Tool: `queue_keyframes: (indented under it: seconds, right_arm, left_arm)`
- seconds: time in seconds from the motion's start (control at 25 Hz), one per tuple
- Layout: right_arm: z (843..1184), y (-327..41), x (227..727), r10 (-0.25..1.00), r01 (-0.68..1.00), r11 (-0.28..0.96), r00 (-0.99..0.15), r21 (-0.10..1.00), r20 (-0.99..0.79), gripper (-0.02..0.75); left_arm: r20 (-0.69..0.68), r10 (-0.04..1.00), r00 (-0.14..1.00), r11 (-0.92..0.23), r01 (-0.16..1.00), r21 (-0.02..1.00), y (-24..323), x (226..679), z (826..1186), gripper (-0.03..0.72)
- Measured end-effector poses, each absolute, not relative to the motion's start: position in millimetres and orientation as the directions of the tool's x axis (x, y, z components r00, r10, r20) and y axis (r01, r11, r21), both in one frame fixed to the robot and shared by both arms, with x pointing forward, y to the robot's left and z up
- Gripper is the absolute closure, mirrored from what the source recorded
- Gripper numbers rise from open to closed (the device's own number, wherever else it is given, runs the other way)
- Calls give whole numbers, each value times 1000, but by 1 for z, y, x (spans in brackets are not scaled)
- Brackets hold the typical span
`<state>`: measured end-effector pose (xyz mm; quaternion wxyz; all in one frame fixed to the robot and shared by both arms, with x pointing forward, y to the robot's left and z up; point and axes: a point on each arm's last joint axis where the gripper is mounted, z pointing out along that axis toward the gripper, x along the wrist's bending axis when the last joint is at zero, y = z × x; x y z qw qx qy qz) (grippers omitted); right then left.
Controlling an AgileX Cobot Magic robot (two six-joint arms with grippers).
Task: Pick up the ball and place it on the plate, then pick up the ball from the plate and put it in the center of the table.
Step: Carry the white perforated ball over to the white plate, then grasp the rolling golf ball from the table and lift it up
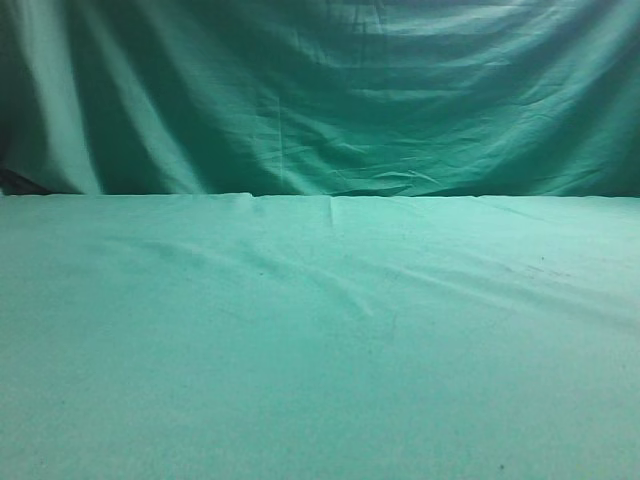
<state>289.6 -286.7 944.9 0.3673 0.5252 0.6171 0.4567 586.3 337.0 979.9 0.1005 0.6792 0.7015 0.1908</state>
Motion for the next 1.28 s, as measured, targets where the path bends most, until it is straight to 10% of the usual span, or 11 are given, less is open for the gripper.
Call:
queue_keyframes:
  seconds: [0.16, 0.32, 0.64, 1.0, 1.28]
  right_arm:
    - [945, -287, 290, 984, 313, 31, -179, 949, 26, 738]
    - [945, -287, 290, 984, 313, 31, -179, 949, 26, 738]
    - [945, -287, 290, 984, 313, 31, -179, 949, 26, 738]
    - [944, -287, 290, 984, 314, 31, -179, 949, 26, 738]
    - [948, -287, 291, 984, 277, 3, -173, 961, 47, 738]
  left_arm:
    - [36, 994, -106, 81, 902, 423, 333, 595, 998, 113]
    - [-131, 991, -29, 90, 868, 488, 317, 608, 1049, 395]
    - [-173, 970, 172, -10, 737, 676, 301, 581, 1141, 688]
    - [-96, 957, 274, -66, 525, 849, 289, 489, 1212, 688]
    - [-27, 913, 407, -164, 428, 889, 268, 426, 1170, 688]
